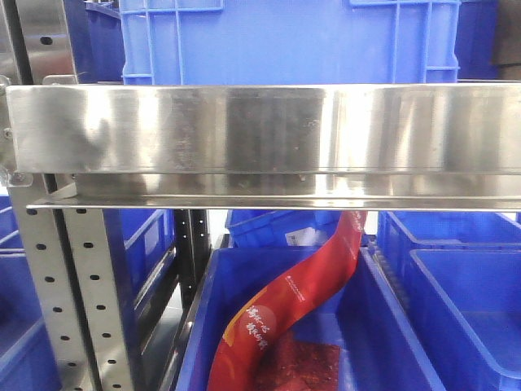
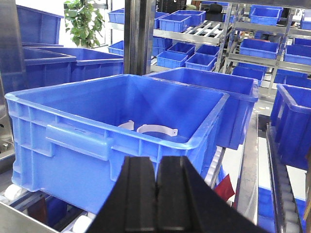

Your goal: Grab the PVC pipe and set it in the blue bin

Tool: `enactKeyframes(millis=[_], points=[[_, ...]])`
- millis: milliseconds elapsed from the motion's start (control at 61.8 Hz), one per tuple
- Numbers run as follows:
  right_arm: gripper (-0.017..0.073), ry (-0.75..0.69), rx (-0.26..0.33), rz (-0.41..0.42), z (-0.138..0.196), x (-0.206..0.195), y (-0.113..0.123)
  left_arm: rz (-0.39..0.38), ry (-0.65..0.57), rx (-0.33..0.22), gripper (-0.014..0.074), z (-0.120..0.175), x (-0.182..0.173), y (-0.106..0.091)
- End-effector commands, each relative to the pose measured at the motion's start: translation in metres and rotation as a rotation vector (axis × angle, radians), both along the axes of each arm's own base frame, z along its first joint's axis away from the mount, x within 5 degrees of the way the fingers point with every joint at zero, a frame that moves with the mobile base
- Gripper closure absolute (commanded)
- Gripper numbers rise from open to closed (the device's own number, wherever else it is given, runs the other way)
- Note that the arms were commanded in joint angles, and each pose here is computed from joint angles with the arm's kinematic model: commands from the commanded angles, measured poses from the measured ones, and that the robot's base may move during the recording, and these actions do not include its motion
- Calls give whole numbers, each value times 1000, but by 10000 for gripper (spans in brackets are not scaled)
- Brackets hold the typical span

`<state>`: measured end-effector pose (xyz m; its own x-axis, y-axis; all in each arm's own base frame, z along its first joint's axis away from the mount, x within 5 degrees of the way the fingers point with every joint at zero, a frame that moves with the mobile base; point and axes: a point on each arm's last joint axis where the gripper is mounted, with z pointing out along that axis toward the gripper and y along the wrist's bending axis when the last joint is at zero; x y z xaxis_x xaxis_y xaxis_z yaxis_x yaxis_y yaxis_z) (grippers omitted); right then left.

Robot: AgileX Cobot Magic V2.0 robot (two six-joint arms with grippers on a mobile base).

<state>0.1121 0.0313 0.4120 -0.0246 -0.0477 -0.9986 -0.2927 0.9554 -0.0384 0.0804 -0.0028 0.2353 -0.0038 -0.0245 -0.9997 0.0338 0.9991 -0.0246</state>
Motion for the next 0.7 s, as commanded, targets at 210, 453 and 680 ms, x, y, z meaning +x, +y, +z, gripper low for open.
enactKeyframes(millis=[210,453,680], points=[[722,-20,-4,-12,1,-1,-1,-4,-71,103,704,-18,-2,-1],[722,-20,-4,-12,1,-1,-1,-12,-92,136,704,-16,-2,-2],[722,-20,-4,-12,1,-1,-1,-32,-87,160,704,-17,-2,-3]])
